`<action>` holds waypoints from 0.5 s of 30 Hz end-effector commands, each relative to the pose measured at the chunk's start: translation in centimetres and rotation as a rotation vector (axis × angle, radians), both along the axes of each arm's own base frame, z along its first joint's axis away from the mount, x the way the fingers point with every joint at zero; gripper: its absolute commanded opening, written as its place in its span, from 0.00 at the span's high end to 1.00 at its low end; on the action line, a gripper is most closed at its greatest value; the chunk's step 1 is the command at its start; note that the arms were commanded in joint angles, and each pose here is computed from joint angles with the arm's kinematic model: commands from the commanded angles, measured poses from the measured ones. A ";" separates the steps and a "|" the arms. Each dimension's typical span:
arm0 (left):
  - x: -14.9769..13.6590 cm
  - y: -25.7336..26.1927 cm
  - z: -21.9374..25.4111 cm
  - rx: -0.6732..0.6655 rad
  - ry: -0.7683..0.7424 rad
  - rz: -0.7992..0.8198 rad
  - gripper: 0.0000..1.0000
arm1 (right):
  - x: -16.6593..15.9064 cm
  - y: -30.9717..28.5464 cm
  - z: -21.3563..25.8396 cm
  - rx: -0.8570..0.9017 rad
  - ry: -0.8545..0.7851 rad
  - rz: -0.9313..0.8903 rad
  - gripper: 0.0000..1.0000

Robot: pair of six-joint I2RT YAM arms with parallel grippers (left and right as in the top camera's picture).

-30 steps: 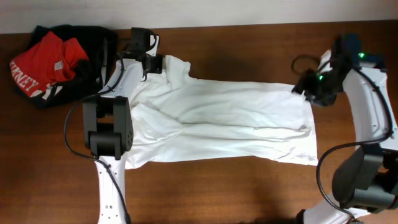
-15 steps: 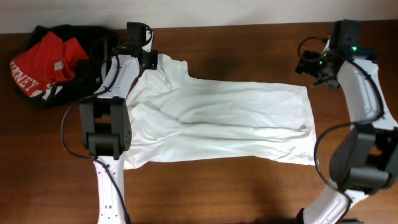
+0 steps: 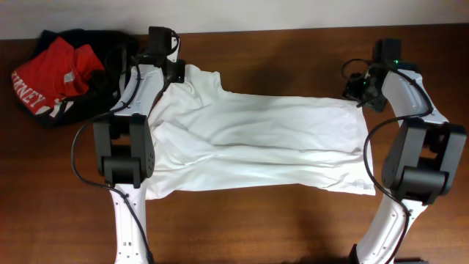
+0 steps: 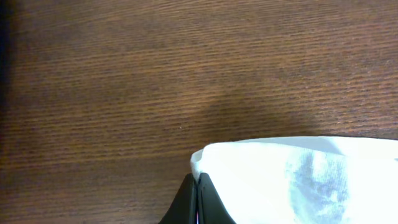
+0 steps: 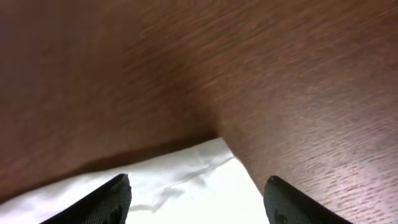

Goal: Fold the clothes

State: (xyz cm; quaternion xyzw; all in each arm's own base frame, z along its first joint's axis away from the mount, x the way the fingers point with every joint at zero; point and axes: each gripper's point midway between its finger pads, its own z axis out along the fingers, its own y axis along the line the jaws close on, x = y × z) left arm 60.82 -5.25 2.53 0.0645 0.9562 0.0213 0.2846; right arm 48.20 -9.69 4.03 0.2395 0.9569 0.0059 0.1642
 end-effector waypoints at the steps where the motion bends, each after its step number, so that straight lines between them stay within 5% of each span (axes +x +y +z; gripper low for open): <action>1: 0.2 0.5 0.1 0.008 -0.001 0.007 1.00 | 0.3 -0.2 -1.6 -0.009 0.018 -0.053 0.27; 6: 0.2 0.5 0.1 0.008 -0.001 0.007 1.00 | 0.4 -0.2 -2.8 -0.007 0.032 -0.052 0.24; 9: 0.2 0.5 0.1 0.008 -0.001 0.007 1.00 | 0.6 -0.3 -2.7 -0.009 0.021 -0.053 0.33; 15: -0.1 0.5 -0.1 0.009 0.012 0.007 0.99 | 0.4 0.3 -4.1 -0.003 0.051 -0.044 0.33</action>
